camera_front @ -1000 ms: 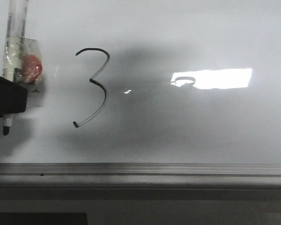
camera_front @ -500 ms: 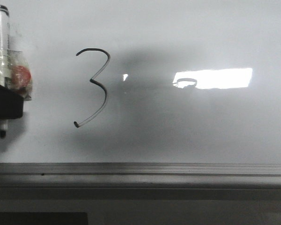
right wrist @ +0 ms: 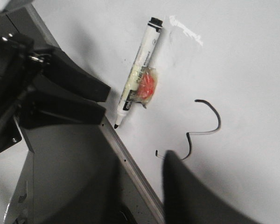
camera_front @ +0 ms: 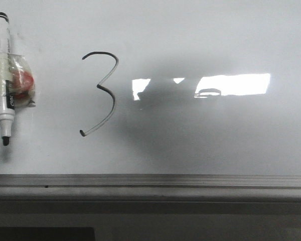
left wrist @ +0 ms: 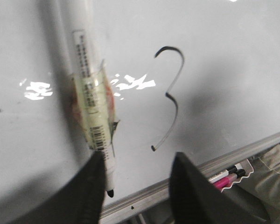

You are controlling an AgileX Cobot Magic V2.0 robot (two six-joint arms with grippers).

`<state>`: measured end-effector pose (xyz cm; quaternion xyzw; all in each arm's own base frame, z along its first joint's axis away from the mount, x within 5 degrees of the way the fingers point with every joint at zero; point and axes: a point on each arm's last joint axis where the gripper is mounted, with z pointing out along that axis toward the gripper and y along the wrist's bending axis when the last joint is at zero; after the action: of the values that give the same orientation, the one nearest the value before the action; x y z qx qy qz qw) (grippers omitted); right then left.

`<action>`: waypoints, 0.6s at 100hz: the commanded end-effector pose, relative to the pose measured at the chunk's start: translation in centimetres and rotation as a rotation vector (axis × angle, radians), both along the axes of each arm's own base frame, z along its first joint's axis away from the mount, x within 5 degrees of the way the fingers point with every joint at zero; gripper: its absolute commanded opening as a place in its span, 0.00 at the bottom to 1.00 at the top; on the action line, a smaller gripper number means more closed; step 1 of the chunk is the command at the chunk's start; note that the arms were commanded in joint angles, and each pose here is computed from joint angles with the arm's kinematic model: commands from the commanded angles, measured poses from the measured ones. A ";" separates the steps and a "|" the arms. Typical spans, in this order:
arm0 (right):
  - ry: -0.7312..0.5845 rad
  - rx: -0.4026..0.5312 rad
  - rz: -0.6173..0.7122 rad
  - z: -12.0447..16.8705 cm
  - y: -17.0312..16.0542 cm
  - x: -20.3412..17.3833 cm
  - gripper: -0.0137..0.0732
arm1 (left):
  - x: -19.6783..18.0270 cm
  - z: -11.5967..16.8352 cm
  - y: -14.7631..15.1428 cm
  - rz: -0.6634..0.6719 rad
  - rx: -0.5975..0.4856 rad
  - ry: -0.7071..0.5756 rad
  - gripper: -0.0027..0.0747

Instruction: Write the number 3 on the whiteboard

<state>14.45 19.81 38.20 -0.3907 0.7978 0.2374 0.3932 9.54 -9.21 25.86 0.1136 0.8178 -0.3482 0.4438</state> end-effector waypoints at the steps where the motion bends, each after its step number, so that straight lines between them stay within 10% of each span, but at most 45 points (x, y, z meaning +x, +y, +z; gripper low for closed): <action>1: -0.102 0.116 -0.017 1.8 -1.5 -0.8 0.10 | -0.6 2.0 0.8 0.000 -0.015 -0.151 0.01; 37: -0.390 0.428 -0.061 -5.7 -9.8 -6.7 0.10 | -5.0 4.4 5.0 -0.002 0.023 -0.627 0.01; 60: -0.453 0.513 -0.066 -10.1 -13.4 -9.4 0.10 | -6.6 4.3 6.2 -0.001 -0.001 -0.689 0.01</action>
<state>5.47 7.21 27.22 -0.3178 0.6640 0.3095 0.6019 3.18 -3.32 28.84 0.2395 0.6480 -0.2828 0.6654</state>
